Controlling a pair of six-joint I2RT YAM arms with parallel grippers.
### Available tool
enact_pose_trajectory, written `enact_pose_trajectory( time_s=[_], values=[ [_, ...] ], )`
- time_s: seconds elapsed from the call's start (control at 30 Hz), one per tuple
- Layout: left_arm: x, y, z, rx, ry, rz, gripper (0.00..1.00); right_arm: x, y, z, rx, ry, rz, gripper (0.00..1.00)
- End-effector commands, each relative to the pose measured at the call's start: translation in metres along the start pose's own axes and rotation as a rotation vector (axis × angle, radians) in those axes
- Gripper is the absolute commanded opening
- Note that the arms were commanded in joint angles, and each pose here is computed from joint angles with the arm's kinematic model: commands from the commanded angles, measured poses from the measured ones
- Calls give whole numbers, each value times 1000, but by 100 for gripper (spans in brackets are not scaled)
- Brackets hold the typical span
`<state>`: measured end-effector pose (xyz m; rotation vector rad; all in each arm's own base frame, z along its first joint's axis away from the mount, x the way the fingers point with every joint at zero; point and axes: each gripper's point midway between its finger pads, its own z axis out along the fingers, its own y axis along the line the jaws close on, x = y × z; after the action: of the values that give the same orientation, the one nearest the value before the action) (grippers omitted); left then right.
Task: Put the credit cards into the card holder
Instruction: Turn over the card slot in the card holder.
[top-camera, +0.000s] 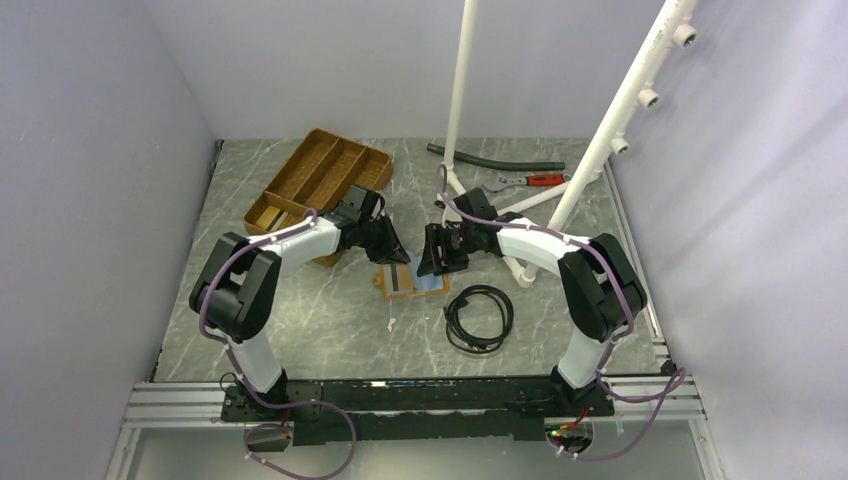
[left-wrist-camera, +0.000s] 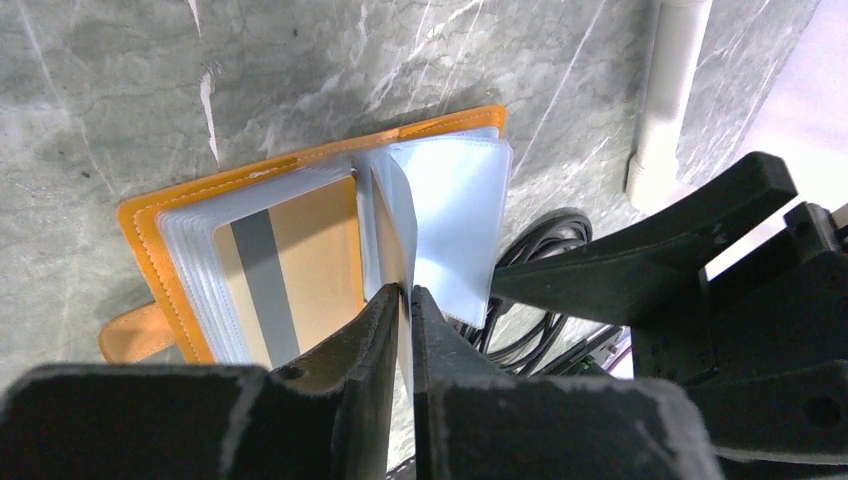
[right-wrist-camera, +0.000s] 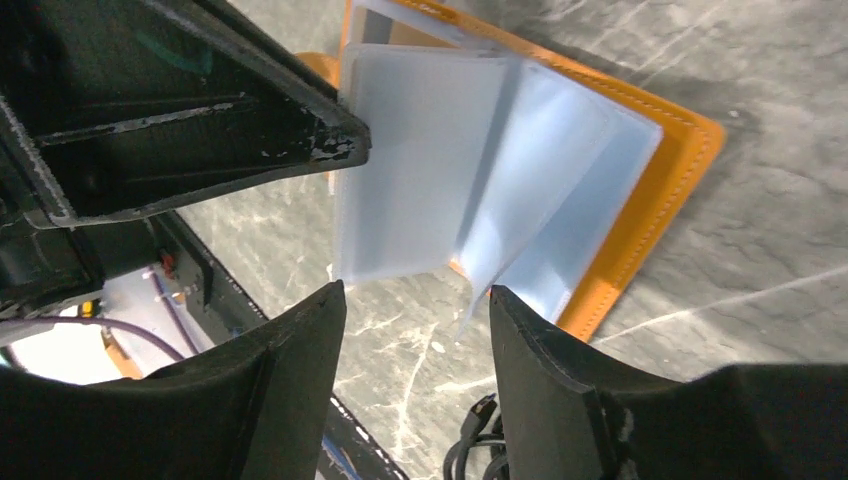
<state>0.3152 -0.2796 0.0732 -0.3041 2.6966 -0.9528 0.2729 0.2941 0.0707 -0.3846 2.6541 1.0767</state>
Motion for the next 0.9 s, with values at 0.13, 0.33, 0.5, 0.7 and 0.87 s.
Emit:
enact_pose_trajectory(
  time_s=[0.13, 0.33, 0.5, 0.7, 0.87],
  values=[
    [1, -1, 3, 8, 4, 34, 14, -21, -3, -9, 123, -69, -134, 68],
    [1, -2, 4, 12, 10, 36, 14, -24, 0, 0, 144, -67, -172, 74],
    [2, -3, 4, 14, 9, 38, 14, -23, -1, 7, 146, -56, -172, 75],
    [2, -3, 6, 13, 13, 38, 13, -21, -1, 14, 135, -40, -174, 74],
    [1, -4, 7, 12, 14, 43, 13, -19, 1, 17, 136, -35, -182, 74]
  ],
)
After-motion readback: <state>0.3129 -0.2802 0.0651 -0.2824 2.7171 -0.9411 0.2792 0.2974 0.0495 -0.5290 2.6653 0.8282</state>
